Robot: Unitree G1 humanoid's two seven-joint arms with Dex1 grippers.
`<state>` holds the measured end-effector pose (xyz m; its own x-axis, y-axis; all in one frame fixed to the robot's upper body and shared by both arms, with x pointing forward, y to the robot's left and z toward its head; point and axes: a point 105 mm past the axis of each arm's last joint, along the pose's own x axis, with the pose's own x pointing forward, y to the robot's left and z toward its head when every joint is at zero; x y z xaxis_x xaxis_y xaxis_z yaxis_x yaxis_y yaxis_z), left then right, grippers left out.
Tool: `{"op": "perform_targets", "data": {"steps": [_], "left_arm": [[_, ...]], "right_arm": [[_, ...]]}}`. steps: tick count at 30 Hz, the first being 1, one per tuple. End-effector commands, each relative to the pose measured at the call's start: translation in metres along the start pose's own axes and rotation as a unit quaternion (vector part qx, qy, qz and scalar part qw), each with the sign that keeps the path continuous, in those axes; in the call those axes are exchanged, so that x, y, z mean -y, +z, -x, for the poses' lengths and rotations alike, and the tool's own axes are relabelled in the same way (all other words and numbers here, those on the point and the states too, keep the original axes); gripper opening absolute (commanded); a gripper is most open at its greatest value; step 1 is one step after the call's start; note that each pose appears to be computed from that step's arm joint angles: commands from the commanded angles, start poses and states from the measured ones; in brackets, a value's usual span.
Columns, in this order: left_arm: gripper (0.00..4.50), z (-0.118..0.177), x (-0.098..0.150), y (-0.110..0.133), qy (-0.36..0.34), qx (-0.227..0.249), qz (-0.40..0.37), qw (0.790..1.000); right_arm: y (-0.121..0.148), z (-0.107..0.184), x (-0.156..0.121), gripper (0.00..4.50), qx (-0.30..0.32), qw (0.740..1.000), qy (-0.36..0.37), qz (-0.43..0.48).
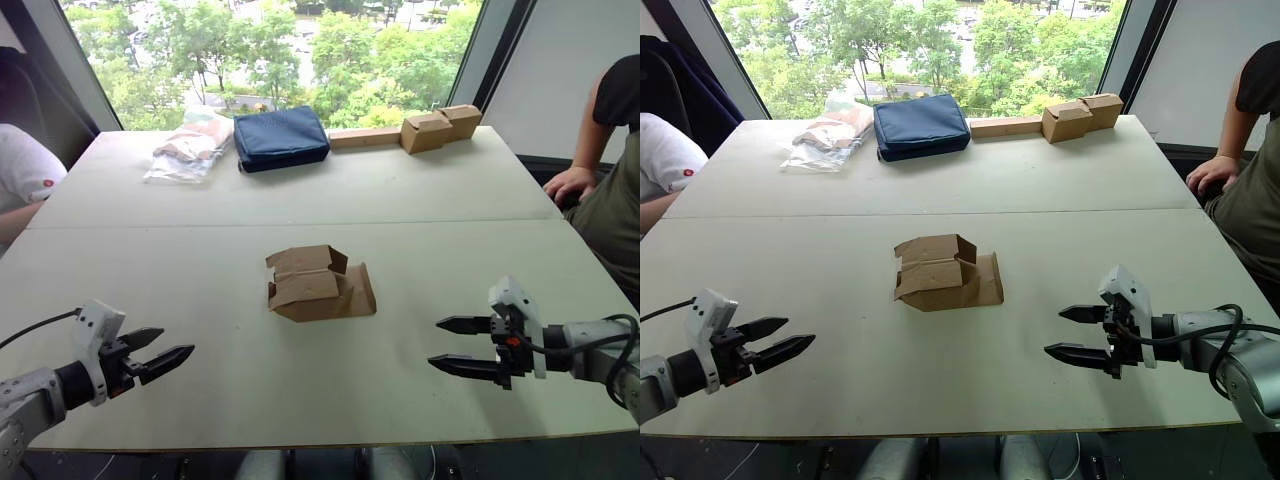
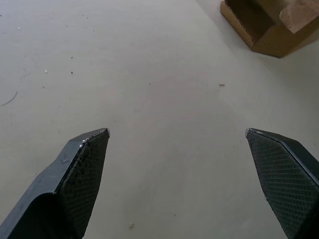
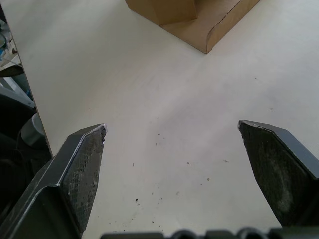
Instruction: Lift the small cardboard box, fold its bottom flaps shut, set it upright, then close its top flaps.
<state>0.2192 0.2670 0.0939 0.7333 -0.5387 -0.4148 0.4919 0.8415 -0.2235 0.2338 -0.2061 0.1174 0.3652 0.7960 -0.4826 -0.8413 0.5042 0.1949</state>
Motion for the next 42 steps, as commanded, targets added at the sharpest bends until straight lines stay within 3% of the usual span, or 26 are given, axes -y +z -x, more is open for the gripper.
{"op": "perform_targets", "data": {"steps": [1, 28, 34, 39, 42], "left_arm": [[4.5, 0.001, 0.004, 0.004, -0.007, 0.009, -0.005, 1.0], [4.5, -0.002, -0.011, 0.021, 0.039, 0.011, -0.035, 0.999], [4.5, -0.005, -0.009, 0.032, 0.014, 0.012, 0.006, 1.0], [4.5, -0.012, 0.005, 0.04, -0.048, 0.008, 0.066, 0.997], [4.5, -0.015, 0.011, 0.047, -0.087, 0.03, 0.126, 0.988]], "right_arm": [[0.011, 0.002, -0.002, 4.46, 0.006, 1.0, -0.001, 0.022], [0.014, -0.005, 0.005, 4.46, 0.015, 0.999, -0.027, 0.044], [0.027, -0.009, 0.002, 4.46, 0.025, 0.996, -0.035, 0.074], [0.041, -0.013, -0.006, 4.46, 0.023, 0.993, -0.028, 0.11], [0.055, -0.019, -0.017, 4.46, 0.019, 0.988, -0.017, 0.152]]}}
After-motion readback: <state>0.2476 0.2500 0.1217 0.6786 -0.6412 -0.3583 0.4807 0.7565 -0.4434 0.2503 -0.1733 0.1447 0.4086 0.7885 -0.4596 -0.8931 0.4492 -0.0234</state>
